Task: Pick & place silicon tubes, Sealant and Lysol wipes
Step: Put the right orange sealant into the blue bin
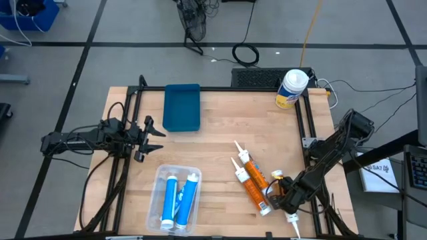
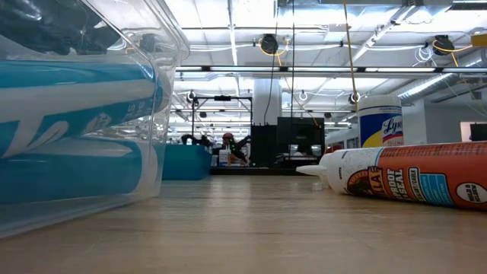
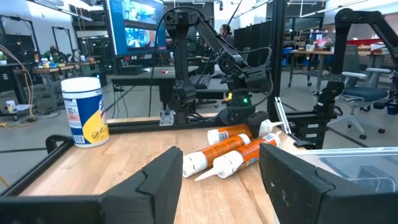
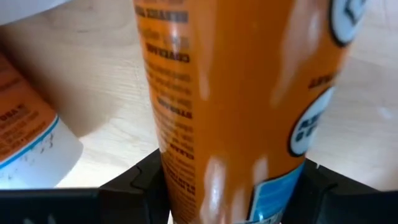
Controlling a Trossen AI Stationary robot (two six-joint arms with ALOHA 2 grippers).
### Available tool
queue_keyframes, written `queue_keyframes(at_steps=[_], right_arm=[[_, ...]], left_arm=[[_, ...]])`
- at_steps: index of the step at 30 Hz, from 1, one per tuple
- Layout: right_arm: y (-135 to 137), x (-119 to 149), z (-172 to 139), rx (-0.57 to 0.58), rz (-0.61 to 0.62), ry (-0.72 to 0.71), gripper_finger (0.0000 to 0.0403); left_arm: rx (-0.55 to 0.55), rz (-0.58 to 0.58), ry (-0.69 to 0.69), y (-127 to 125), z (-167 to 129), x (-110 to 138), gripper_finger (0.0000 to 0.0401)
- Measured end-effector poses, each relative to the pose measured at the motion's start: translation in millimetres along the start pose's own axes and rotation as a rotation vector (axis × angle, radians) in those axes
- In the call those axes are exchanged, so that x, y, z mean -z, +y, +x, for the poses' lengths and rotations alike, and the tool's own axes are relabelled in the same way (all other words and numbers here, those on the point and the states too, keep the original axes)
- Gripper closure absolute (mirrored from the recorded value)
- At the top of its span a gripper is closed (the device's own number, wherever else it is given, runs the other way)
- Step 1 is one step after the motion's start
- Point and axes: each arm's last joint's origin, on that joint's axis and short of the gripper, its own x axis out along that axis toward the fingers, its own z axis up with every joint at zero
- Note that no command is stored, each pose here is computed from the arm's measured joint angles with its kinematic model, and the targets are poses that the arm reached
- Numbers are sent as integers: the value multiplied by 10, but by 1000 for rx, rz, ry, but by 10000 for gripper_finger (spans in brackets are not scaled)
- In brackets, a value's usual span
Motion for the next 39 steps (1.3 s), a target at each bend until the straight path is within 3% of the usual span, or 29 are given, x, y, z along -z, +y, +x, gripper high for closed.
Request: queue_keyframes(at_steps=[5,13,25,39], right_arm=[[77,85,-128,-54,-31,-9,202],[81,75,-251,-105,-54,-281,202],[115,18,-293,-234,-127,-513,203],[165,31,-431,-276,-174,-665,203]], left_arm=[[0,0,0,0,0,0,187],[0,0,0,0,0,0,187],[0,0,0,0,0,0,187],[0,0,0,0,0,0,187]])
